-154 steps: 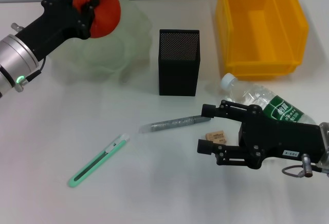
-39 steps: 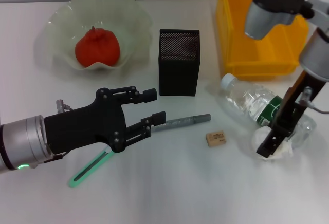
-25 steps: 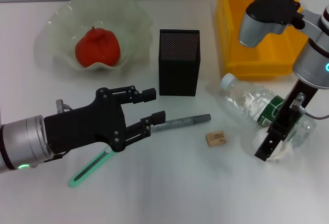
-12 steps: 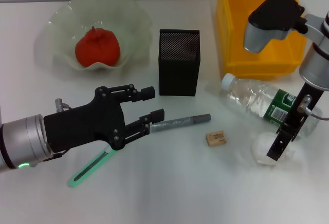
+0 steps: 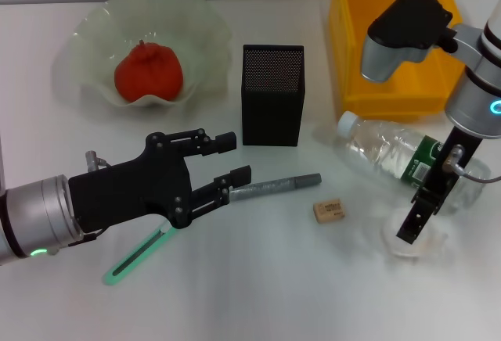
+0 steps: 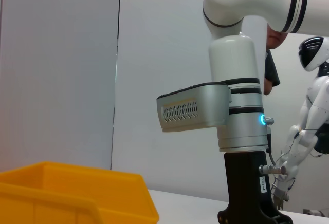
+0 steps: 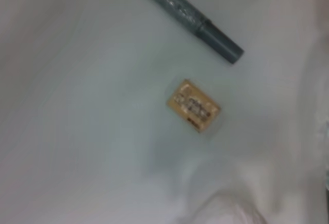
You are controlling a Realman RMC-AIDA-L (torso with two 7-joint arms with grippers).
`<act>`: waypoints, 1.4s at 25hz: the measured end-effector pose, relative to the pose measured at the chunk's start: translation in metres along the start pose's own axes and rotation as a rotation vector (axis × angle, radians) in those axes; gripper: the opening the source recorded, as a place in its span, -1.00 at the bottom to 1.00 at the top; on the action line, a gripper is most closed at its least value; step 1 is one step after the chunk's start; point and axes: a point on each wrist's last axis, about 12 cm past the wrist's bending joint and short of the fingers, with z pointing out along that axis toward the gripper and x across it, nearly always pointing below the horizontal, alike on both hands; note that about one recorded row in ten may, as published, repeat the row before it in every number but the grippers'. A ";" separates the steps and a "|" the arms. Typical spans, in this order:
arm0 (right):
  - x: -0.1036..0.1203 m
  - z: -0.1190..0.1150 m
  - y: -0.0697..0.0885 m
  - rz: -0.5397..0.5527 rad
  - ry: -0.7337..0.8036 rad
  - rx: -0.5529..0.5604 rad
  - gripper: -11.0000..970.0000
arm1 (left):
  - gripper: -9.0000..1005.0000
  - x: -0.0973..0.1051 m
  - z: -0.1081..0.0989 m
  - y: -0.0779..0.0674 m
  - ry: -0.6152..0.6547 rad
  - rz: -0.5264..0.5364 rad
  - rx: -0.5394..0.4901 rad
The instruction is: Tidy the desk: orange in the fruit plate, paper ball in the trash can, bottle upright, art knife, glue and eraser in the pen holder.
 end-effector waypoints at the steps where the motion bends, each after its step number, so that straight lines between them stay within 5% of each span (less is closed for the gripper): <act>1: -0.001 0.000 0.001 -0.003 -0.002 -0.008 0.65 | -0.07 0.000 0.000 0.000 0.000 0.000 0.000; 19: -0.003 0.009 0.001 -0.019 0.022 -0.030 0.54 | -0.07 0.000 0.001 0.000 0.000 0.010 -0.001; 24: -0.003 0.009 0.001 -0.022 0.025 -0.027 0.14 | -0.07 0.000 0.001 0.000 0.000 0.011 -0.002; 35: -0.001 0.006 0.003 -0.027 -0.010 -0.049 -0.09 | -0.07 0.000 0.001 0.000 -0.001 0.021 0.000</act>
